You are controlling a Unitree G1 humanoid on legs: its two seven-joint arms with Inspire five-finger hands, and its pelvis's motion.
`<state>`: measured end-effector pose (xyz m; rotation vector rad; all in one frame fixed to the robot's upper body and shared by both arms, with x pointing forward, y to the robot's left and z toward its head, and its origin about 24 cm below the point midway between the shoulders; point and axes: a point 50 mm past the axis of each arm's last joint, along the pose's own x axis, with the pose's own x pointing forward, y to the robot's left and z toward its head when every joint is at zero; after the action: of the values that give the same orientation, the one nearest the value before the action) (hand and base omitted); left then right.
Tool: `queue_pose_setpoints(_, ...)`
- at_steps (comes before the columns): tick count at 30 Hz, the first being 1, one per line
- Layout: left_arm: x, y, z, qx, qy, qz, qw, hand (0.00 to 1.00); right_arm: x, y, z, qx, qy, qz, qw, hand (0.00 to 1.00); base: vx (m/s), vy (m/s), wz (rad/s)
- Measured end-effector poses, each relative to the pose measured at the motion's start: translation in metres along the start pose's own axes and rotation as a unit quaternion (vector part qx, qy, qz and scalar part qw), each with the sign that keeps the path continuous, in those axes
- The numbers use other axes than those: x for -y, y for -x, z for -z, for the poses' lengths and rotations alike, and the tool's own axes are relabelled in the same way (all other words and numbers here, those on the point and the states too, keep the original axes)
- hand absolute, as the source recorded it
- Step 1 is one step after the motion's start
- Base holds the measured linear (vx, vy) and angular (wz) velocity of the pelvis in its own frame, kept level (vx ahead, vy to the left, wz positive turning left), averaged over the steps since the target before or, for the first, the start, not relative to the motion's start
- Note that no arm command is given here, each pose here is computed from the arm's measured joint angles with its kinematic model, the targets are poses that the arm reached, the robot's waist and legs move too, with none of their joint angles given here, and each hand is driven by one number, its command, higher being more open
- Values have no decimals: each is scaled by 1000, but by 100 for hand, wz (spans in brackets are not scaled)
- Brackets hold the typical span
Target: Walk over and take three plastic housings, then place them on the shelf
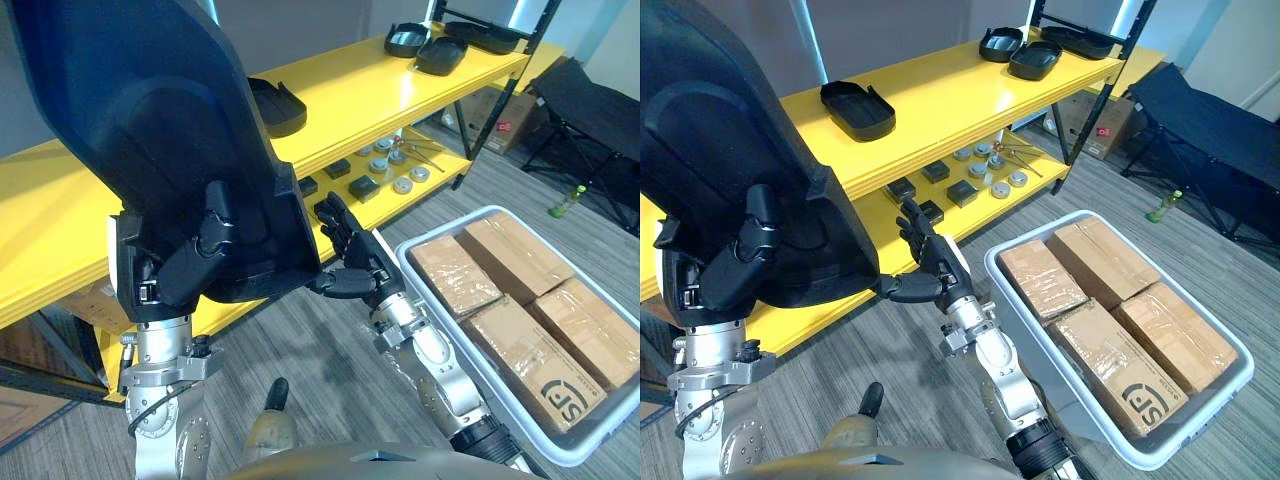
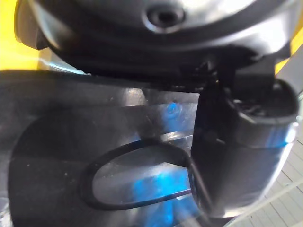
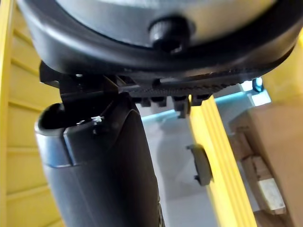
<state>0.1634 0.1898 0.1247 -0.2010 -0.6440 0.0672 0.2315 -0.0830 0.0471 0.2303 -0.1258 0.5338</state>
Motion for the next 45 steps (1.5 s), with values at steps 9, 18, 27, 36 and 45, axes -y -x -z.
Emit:
queue_pose_setpoints(9, -6, 1, 2, -5, -11, -29, 1000, 0, -4, -12, -10, 24, 11, -18, 999, 100, -19, 93, -8)
queue_pose_setpoints(18, -24, -14, -11, 26, -106, -20, 994, 0, 3, -14, -18, 48, 36, 11, 998, 100, 217, 190, 31)
queue_pose_setpoints(27, -29, -20, 0, 21, -79, -43, 996, 0, 70, -8, -134, 262, 187, 138, 936, 100, 268, -169, 130)
queue_pose_setpoints(36, -20, -18, 3, 25, -39, -22, 999, 0, 74, 10, -133, 270, 168, 132, 939, 100, 73, -102, 48)
queue_pose_setpoints(45, -8, -15, 11, 5, -31, -5, 1000, 0, 69, 31, -102, 235, 98, 140, 957, 100, -10, 102, 55)
